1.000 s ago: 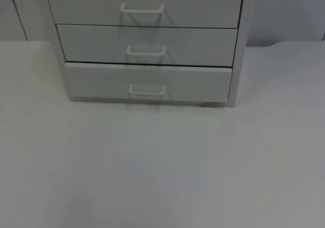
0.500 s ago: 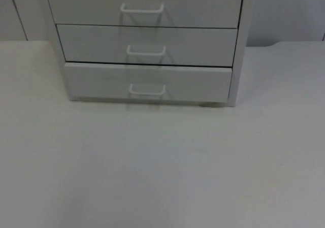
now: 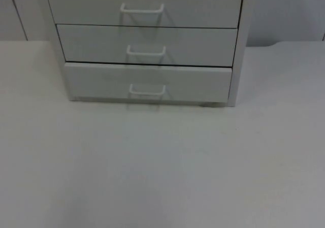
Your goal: Open the drawer with the left hand, place the block into the drawer with the right hand, then close the drawer with the left hand.
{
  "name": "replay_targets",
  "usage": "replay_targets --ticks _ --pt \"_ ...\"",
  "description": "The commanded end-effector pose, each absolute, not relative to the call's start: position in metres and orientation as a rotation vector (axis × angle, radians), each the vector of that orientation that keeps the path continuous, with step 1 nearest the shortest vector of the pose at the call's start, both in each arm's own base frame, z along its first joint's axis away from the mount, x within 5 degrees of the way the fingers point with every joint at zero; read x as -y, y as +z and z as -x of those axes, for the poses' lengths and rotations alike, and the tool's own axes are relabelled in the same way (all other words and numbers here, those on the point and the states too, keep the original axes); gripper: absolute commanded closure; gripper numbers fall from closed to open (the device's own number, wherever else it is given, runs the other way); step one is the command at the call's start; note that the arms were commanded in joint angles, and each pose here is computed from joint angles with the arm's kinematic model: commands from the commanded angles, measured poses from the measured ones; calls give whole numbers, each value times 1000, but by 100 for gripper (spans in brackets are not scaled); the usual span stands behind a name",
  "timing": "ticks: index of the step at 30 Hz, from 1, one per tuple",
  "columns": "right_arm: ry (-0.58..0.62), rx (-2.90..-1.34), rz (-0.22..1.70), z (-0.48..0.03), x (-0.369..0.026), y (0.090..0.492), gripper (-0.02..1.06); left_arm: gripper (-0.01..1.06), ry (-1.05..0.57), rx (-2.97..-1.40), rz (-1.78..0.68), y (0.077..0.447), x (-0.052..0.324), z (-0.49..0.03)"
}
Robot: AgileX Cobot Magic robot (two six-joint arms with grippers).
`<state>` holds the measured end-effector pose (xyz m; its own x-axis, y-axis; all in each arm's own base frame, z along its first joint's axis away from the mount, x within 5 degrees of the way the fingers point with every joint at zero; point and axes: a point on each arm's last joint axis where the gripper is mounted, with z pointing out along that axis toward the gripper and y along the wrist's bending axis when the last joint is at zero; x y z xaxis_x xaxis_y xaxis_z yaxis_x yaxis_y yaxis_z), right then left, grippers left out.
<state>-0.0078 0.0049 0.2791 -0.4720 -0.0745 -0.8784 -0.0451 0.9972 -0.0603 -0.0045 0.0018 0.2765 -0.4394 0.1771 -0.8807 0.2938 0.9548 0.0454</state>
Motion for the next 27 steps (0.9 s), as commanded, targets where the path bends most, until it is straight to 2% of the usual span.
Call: replay_targets --ticks 1,14,19,27 --pt "-39 -2046 80 8 -5 280 0 0 -137 -2040 -329 275 -2 5" --pt "-36 -2046 80 8 -5 280 0 0 -96 -2047 -272 275 -2 5" --pt "-36 -2046 80 8 -5 280 0 0 33 -2063 -57 275 -1 5" --pt "-36 -2046 80 8 -5 280 0 0 134 -2063 112 275 0 5"
